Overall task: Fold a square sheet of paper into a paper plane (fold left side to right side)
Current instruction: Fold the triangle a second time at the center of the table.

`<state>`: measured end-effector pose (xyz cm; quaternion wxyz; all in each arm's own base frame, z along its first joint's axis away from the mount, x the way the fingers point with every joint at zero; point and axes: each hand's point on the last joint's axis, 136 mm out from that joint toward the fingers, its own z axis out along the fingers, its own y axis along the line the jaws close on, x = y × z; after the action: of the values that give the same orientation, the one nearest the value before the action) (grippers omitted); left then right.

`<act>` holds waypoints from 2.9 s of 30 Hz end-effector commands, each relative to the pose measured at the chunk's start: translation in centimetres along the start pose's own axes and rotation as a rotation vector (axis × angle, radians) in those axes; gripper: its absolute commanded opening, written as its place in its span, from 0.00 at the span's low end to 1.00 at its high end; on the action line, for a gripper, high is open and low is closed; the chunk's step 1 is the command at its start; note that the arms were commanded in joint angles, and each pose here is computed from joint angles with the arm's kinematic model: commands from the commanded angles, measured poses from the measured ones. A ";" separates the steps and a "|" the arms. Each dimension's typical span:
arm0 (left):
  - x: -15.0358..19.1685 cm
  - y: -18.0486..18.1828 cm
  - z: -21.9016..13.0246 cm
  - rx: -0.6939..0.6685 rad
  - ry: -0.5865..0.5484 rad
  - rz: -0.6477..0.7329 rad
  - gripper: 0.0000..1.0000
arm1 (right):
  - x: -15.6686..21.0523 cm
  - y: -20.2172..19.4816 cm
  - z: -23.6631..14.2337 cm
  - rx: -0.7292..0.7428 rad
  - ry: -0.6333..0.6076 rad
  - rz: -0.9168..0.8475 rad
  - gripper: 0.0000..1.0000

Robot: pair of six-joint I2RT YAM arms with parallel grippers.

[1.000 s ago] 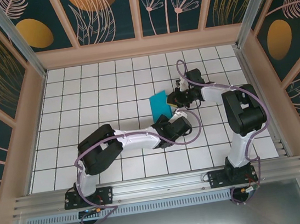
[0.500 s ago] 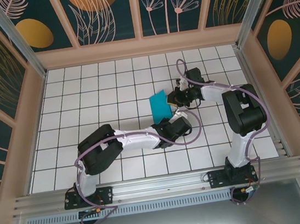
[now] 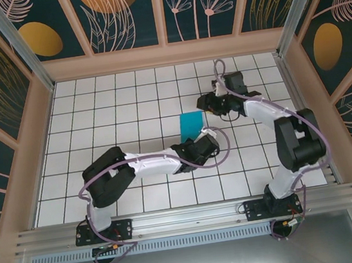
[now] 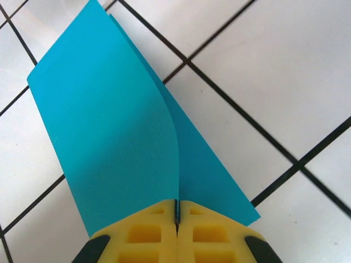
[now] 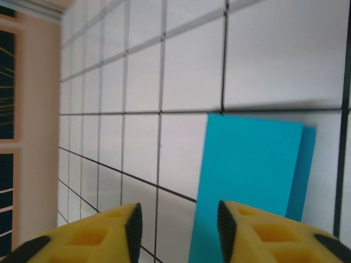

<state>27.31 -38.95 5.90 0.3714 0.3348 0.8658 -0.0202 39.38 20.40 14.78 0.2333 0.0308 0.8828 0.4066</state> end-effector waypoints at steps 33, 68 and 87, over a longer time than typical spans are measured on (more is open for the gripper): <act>-1.9 1.7 0.5 0.494 0.058 -0.527 0.00 | 14.4 -6.6 1.9 0.192 0.103 0.105 0.00; 0.4 6.0 4.3 0.346 0.129 -0.432 0.00 | 17.3 -11.4 1.6 0.420 0.250 0.092 0.00; 1.7 6.7 6.1 0.293 0.153 -0.406 0.00 | 17.3 -11.4 1.5 0.427 0.255 0.085 0.00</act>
<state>33.33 -34.62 1.70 0.2325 0.2020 0.9294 -0.2034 27.97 20.18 1.55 0.1260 0.0581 0.9486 0.2844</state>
